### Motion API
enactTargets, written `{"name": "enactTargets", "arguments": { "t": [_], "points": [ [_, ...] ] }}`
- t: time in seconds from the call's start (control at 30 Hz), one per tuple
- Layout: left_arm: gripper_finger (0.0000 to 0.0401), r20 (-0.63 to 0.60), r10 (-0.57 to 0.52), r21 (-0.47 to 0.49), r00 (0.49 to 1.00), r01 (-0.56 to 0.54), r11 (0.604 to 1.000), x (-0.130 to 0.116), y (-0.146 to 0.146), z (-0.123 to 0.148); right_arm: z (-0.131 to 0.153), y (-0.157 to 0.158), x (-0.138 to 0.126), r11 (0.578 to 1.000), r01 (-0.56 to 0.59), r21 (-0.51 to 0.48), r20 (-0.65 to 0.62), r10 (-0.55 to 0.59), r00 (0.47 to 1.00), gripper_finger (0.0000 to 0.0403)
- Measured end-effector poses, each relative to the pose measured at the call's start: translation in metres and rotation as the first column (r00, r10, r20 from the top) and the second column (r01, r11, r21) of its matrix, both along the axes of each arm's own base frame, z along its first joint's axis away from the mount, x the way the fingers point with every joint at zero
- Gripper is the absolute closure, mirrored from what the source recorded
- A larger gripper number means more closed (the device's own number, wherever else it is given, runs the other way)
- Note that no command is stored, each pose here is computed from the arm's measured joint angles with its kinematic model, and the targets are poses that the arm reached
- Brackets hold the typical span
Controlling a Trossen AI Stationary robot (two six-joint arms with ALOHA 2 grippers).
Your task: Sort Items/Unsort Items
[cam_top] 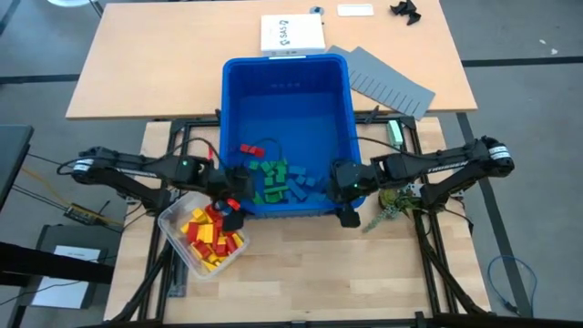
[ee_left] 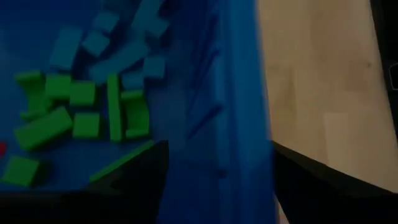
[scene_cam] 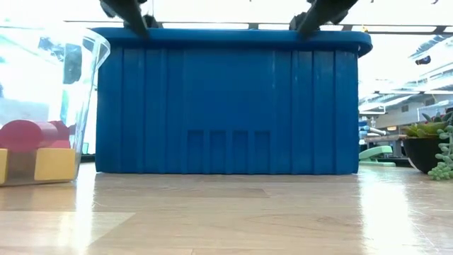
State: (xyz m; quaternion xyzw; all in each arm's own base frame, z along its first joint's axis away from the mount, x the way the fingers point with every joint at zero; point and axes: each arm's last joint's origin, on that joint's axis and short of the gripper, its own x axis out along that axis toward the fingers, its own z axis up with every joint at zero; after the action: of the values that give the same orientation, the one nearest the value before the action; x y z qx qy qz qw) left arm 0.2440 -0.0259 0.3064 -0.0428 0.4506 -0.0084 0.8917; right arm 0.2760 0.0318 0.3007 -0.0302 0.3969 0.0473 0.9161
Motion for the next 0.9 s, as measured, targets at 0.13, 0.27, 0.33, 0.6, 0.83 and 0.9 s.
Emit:
{"name": "enactTargets", "arguments": {
  "t": [0.13, 0.27, 0.33, 0.6, 0.83, 0.9],
  "points": [
    [0.0144, -0.054, 0.025, 0.013, 0.998, -0.024, 1.000, -0.003, 0.001, -0.022, -0.018, 0.000, -0.003, 1.000, 0.022, -0.010, -0.053, -0.023, 0.998, 0.0096],
    [0.0175, -0.044, 0.036, 0.002, 0.998, -0.036, 0.999, -0.001, 0.000, -0.036, -0.035, -0.003, -0.004, 0.997, 0.056, -0.053, -0.095, -0.061, 0.994, 0.0107],
    [0.0201, -0.031, 0.037, -0.003, 0.999, -0.037, 0.999, 0.000, 0.000, -0.036, -0.036, -0.004, -0.001, 0.997, 0.056, -0.051, -0.083, -0.060, 0.995, 0.0132],
    [0.0297, -0.001, 0.028, 0.050, 1.000, -0.028, 0.998, 0.001, 0.001, 0.001, 0.002, 0.001, -0.002, 1.000, -0.010, -0.009, -0.057, 0.010, 0.998, 0.0239],
    [0.0301, 0.014, 0.011, -0.002, 1.000, -0.011, 1.000, -0.007, 0.000, 0.050, 0.045, 0.002, -0.003, 0.995, -0.025, 0.098, -0.003, 0.025, 1.000, 0.0240],
    [0.0302, 0.023, 0.013, -0.012, 1.000, -0.013, 1.000, -0.010, 0.001, 0.063, 0.058, 0.000, -0.003, 0.994, -0.031, 0.105, 0.028, 0.028, 0.999, 0.0240]
  ]
}}
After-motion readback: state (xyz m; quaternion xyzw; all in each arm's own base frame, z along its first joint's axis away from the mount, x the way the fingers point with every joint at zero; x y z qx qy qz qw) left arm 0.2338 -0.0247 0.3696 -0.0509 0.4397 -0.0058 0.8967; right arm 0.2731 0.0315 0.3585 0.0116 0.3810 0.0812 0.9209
